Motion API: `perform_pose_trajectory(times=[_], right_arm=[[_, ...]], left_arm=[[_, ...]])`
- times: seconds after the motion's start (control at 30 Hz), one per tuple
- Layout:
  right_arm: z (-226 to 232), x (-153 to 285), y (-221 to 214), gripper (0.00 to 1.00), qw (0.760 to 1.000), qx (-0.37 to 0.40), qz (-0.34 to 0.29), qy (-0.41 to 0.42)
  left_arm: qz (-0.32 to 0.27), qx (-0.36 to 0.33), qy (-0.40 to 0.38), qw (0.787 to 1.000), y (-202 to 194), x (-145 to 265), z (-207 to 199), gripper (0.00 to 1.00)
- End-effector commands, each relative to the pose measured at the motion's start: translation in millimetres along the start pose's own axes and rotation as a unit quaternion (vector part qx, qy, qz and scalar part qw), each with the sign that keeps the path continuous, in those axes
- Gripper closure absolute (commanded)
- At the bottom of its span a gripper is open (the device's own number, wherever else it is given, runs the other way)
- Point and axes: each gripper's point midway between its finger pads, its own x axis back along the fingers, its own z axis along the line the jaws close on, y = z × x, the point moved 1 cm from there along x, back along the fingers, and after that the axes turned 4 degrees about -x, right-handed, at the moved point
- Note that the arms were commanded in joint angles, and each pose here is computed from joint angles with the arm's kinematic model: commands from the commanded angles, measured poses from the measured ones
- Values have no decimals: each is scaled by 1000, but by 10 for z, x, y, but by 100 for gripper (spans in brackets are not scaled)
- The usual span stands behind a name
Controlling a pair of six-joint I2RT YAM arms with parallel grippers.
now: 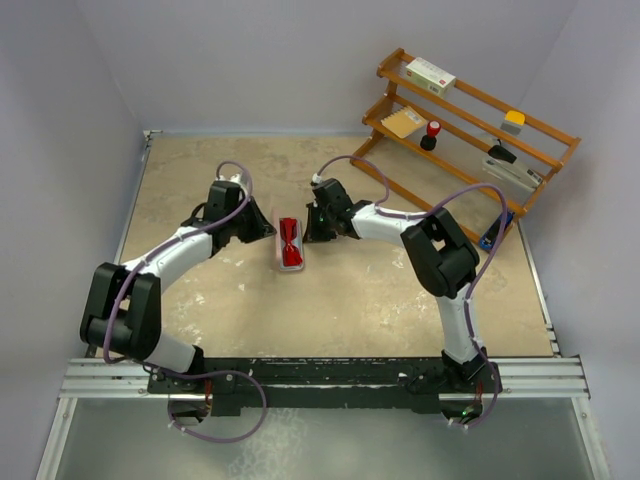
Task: Organize the sunglasses
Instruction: Close the sunglasses case at the center of the board.
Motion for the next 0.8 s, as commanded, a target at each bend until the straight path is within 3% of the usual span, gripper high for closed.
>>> perform_pose_trajectory(times=[0.0, 0.4, 0.57, 0.77], right_arm=[[-75, -55, -31, 100, 1000, 10, 10, -13], [-85, -41, -67, 100, 1000, 11, 17, -15], [-102, -17, -128, 100, 999, 10, 26, -15], [-109, 149, 38, 100, 999, 23, -7, -35]], left_arm=[[-11, -14, -10, 1000, 67, -100, -134, 96], [34, -37, -2, 999, -370, -452, -215, 98], [22, -56, 8, 998, -241, -374, -257, 98], [-18, -79, -16, 997, 72, -134, -532, 93]])
